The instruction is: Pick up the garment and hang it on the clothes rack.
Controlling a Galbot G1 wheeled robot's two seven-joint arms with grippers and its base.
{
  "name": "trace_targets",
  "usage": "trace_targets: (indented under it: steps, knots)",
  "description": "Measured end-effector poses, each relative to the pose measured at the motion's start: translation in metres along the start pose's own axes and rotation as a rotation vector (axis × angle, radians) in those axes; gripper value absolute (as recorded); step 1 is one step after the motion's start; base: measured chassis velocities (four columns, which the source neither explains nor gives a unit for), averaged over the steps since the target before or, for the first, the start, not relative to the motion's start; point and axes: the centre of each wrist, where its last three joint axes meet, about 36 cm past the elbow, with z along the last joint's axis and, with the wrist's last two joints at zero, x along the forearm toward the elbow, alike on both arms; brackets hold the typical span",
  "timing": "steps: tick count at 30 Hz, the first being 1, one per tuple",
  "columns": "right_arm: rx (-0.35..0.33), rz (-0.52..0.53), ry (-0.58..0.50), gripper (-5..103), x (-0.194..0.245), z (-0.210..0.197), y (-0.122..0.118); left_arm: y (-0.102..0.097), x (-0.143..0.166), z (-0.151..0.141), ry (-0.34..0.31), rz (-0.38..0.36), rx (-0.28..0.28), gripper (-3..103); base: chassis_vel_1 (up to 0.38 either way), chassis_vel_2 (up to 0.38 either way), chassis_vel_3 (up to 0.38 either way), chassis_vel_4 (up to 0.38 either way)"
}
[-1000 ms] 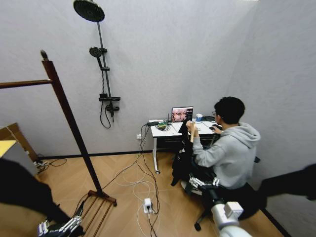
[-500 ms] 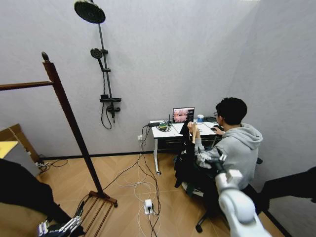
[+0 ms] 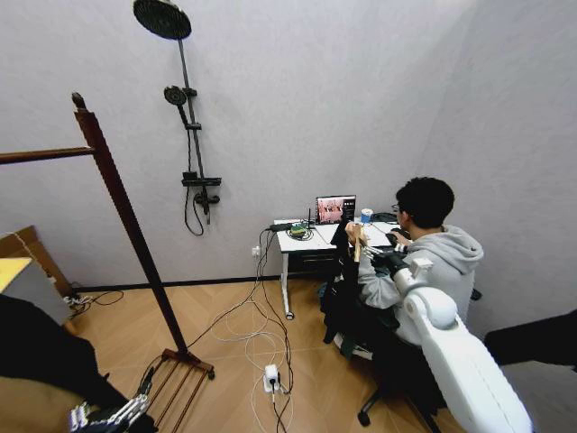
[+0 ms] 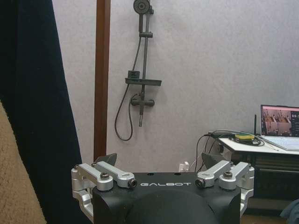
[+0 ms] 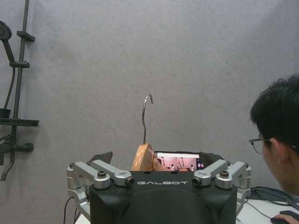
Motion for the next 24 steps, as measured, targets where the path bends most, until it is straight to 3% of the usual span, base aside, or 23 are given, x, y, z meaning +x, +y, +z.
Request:
trace_targets:
  steps: [5, 6, 9, 10, 11, 12, 15, 17, 21, 23, 24]
  knots:
    - [-0.034, -0.01, 0.04, 102, -0.021, 0.003, 0.0, 0.0, 0.0, 0.0, 0.0, 0.0, 0.0, 100, 0.0, 0.0, 0.0, 0.0]
    - [-0.043, -0.028, 0.054, 94, -0.026, 0.005, 0.001, 0.0, 0.0, 0.0, 0.0, 0.0, 0.0, 100, 0.0, 0.0, 0.0, 0.0]
    - [-0.054, -0.048, 0.073, 94, -0.031, 0.009, 0.004, 0.0, 0.0, 0.0, 0.0, 0.0, 0.0, 100, 0.0, 0.0, 0.0, 0.0]
    - [-0.06, -0.054, 0.081, 83, -0.034, 0.012, 0.005, 0.0, 0.0, 0.0, 0.0, 0.0, 0.0, 100, 0.0, 0.0, 0.0, 0.0]
    - [-0.066, -0.061, 0.09, 83, -0.038, 0.015, 0.007, 0.0, 0.0, 0.0, 0.0, 0.0, 0.0, 100, 0.0, 0.0, 0.0, 0.0]
    - [-0.07, -0.065, 0.094, 72, -0.04, 0.017, 0.008, 0.0, 0.0, 0.0, 0.0, 0.0, 0.0, 100, 0.0, 0.0, 0.0, 0.0]
    - [-0.076, -0.073, 0.099, 72, -0.045, 0.018, 0.01, 0.0, 0.0, 0.0, 0.0, 0.0, 0.0, 100, 0.0, 0.0, 0.0, 0.0]
    - [-0.077, -0.075, 0.098, 56, -0.048, 0.018, 0.01, 0.0, 0.0, 0.0, 0.0, 0.0, 0.0, 100, 0.0, 0.0, 0.0, 0.0]
    - [-0.076, -0.077, 0.098, 51, -0.049, 0.017, 0.011, 0.0, 0.0, 0.0, 0.0, 0.0, 0.0, 100, 0.0, 0.0, 0.0, 0.0]
    - [-0.071, -0.076, 0.1, 34, -0.048, 0.018, 0.011, 0.0, 0.0, 0.0, 0.0, 0.0, 0.0, 100, 0.0, 0.0, 0.0, 0.0]
    - [-0.071, -0.076, 0.1, 34, -0.048, 0.018, 0.011, 0.0, 0.0, 0.0, 0.0, 0.0, 0.0, 100, 0.0, 0.0, 0.0, 0.0]
